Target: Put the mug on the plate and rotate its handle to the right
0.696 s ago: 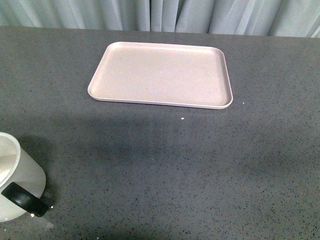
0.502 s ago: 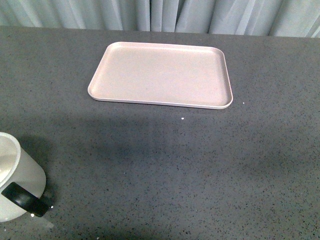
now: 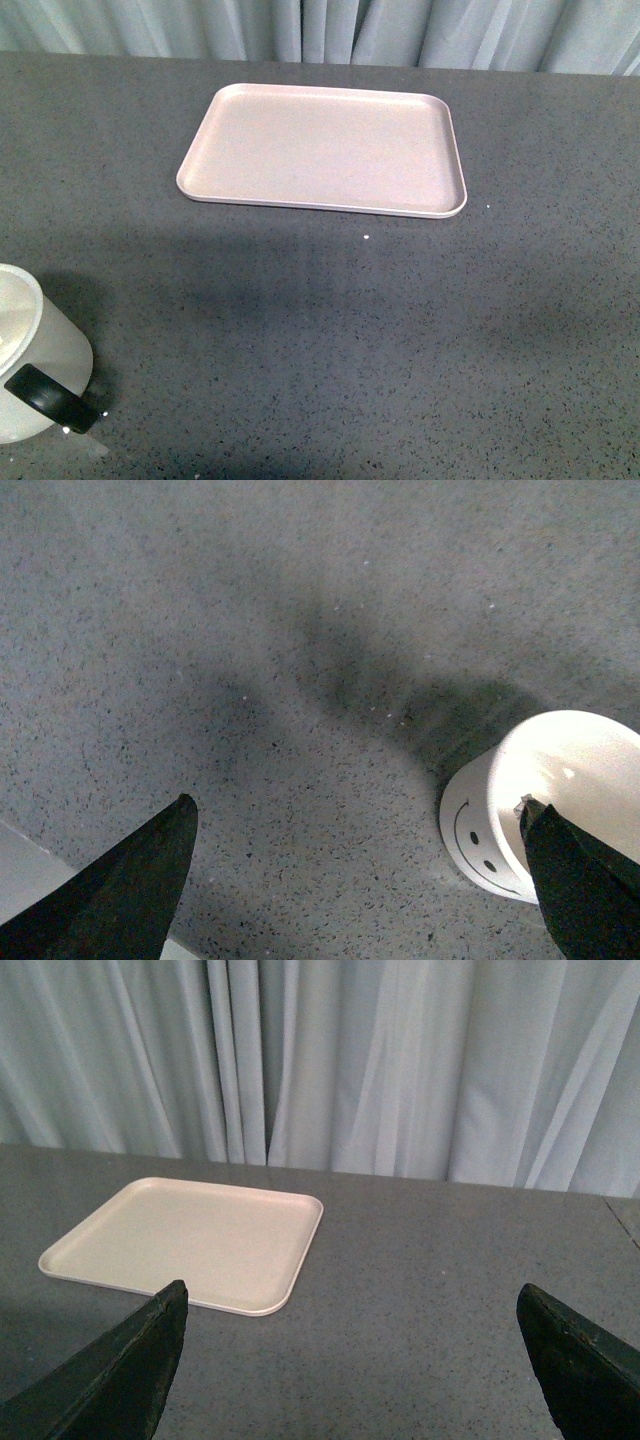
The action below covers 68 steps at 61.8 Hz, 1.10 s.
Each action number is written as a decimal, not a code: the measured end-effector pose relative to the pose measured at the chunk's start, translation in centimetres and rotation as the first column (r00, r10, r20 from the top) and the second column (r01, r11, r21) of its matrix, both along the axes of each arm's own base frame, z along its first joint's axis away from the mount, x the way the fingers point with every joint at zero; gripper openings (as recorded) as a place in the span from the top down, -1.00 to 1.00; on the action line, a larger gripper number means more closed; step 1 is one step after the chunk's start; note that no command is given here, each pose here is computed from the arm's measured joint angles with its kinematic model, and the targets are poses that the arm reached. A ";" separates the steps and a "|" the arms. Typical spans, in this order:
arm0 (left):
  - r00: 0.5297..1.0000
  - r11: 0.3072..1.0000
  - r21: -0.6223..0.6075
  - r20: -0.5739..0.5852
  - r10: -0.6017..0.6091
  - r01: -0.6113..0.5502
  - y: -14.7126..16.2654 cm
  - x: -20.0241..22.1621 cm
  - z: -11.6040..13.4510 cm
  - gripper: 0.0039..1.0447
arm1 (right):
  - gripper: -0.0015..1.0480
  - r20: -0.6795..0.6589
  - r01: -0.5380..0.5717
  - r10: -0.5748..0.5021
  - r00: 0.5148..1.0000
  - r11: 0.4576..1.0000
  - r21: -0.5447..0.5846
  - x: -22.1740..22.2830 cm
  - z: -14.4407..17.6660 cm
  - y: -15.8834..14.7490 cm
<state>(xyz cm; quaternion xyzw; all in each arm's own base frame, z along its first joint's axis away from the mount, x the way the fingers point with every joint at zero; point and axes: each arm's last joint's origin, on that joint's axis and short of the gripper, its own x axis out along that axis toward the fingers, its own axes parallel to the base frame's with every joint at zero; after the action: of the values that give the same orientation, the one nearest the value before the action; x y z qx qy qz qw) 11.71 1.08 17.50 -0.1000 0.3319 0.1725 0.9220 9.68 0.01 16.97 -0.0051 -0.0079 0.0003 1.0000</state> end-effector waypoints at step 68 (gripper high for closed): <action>0.928 0.952 -0.008 -0.219 -0.301 0.307 -1.4 9.4 -2.9 -0.83 | -0.82 0.000 0.000 0.000 1.000 1.000 0.000 0.0 0.0 0.0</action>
<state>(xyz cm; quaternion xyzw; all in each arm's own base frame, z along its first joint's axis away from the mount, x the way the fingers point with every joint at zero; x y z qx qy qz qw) 21.06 -0.33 14.62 -0.0159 0.4402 0.0420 0.8968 9.68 0.01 16.97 -0.0051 -0.0077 0.0003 1.0000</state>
